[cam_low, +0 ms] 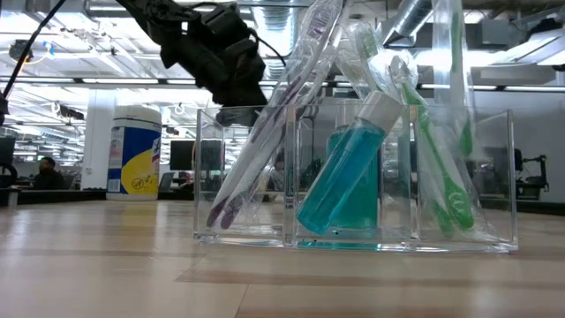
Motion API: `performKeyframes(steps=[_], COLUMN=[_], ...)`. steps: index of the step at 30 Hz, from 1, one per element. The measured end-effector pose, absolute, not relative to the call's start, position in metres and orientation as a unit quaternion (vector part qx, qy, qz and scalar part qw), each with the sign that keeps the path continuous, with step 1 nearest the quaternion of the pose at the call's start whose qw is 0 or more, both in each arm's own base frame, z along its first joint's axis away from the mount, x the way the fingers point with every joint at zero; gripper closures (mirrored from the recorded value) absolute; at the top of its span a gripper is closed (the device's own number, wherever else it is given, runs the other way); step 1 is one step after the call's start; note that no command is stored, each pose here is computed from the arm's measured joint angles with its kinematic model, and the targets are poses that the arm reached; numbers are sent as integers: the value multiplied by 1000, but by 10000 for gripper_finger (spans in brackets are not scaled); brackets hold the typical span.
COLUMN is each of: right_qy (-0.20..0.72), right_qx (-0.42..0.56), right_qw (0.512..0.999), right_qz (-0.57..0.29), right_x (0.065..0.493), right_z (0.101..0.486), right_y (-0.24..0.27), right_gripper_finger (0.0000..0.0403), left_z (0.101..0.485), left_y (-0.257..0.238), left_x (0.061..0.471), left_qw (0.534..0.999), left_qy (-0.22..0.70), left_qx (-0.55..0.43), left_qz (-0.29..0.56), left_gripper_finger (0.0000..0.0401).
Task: Pick & Place toothbrushing station
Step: Put the green toothbrush in the transparent organizer
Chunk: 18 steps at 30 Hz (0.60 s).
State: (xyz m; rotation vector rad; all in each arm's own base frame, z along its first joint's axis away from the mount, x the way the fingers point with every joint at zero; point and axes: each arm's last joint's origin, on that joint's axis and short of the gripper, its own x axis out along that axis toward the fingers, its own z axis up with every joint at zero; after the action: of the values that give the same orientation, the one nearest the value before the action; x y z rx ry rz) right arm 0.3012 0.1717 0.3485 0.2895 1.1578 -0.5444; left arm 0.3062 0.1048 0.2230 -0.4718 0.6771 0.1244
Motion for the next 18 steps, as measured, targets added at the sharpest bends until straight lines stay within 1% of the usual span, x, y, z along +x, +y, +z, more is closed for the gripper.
performKeyframes(steps=[6,10,14,18], right_qy=[567,568,572,570], right_qx=[128,136,142,160], right_qw=[774,774,773,777], right_qz=[-253,-245,-233,-214], right_x=[304,308,311,316], right_z=[317,296,283,278], right_y=[175,178,180,181], right_gripper_finger=[403,403,403,403], left_z=[218,221,222,222], left_y=[103,104,104,104], left_x=[305,307,308,308], left_qw=[913,919,922,923], left_qy=[333,319,310,307], left_qx=[-230,-226,-223,-222], left_qz=[59,58,57,56], left_gripper_finger=[234,234,234,234])
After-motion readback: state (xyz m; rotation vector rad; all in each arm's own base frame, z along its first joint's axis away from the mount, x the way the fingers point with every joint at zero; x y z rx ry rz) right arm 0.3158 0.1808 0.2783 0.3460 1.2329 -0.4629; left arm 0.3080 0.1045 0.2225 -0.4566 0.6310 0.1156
